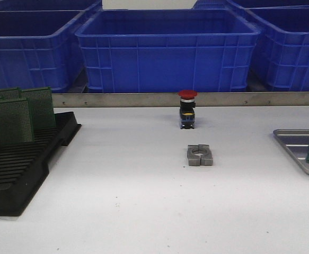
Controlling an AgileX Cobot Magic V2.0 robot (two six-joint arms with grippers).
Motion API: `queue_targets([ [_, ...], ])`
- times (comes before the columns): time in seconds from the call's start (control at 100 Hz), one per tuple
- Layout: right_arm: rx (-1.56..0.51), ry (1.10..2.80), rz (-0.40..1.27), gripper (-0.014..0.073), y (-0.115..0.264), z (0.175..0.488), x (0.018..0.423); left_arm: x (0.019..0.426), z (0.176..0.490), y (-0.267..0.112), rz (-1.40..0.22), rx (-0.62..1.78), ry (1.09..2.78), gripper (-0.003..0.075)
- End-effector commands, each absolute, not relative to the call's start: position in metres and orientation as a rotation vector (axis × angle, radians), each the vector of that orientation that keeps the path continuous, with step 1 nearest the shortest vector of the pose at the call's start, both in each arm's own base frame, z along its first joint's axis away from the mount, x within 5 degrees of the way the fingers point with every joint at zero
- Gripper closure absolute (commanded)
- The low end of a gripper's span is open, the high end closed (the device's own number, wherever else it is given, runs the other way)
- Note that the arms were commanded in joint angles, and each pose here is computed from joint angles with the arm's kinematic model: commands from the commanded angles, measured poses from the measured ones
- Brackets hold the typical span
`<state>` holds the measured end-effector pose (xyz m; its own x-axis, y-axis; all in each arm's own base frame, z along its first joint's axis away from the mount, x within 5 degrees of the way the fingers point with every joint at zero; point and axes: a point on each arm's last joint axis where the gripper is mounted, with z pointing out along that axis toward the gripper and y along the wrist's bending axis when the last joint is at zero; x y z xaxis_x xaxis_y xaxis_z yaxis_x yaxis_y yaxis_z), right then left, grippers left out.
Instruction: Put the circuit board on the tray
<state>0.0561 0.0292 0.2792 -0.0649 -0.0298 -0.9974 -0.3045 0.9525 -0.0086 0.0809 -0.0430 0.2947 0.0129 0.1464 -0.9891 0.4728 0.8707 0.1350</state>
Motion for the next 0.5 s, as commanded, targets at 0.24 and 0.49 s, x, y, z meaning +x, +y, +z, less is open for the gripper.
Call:
queue_targets([
  [0.24, -0.234, 1.584, 0.214, 0.0655, 0.0271, 0.2891, 0.0567, 0.0826, 0.3066, -0.0395, -0.266, 0.43, 1.516, 0.0741],
  [0.49, -0.234, 1.584, 0.214, 0.0655, 0.0271, 0.2891, 0.0567, 0.0814, 0.3068, -0.0389, -0.255, 0.438, 1.507, 0.0741],
])
